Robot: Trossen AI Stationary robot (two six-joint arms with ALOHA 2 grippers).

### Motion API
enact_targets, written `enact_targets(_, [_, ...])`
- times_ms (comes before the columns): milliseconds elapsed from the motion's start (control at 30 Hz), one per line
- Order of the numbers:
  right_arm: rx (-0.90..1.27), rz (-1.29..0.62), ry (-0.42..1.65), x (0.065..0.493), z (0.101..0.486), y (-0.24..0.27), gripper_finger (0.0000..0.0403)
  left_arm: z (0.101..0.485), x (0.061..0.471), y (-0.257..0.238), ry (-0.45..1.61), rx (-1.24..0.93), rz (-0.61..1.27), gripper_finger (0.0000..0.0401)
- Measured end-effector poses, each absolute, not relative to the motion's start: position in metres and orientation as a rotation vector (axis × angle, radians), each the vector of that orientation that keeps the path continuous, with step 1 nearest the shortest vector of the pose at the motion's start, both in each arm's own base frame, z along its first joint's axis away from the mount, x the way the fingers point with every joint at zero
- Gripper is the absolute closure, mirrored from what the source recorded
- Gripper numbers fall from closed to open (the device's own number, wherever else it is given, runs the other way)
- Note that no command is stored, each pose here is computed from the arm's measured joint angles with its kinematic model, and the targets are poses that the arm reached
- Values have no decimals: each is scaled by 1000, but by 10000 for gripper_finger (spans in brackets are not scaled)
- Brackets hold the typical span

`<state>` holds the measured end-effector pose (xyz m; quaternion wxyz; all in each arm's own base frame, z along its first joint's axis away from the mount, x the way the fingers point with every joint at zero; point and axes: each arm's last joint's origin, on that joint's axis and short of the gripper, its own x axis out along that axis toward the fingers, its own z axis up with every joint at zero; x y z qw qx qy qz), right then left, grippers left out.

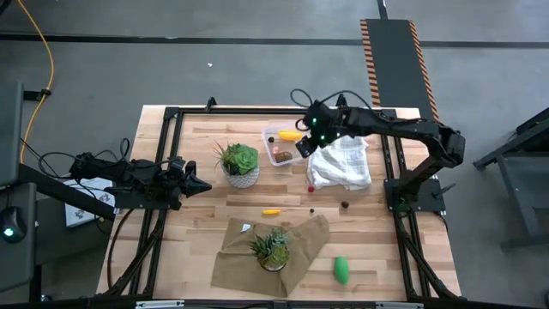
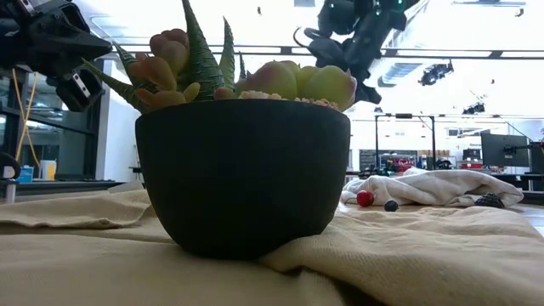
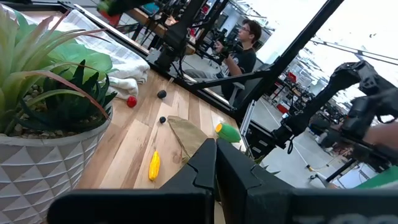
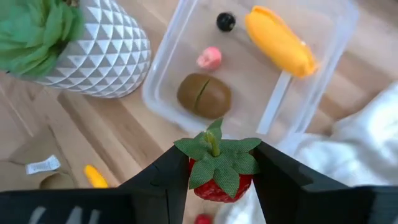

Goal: Pick and placing Produce into tupperware
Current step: Put the red strawberry into the transparent bin

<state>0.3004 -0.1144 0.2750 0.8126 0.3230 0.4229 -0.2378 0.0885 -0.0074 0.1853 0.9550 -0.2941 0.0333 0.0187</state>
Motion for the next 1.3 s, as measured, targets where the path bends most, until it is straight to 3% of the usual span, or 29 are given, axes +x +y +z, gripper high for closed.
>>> enact_targets(300, [658,-412,854,298,270,-150,263,185,89,-7,68,-597,38,400])
enact_targets(833, [646,-355,908,328,219,-169,263,185,88,-7,68,-597,38,400])
enact_targets(1300, [541,-366,1021,369,226,-178,263,185,88,-7,67,-597,38,400])
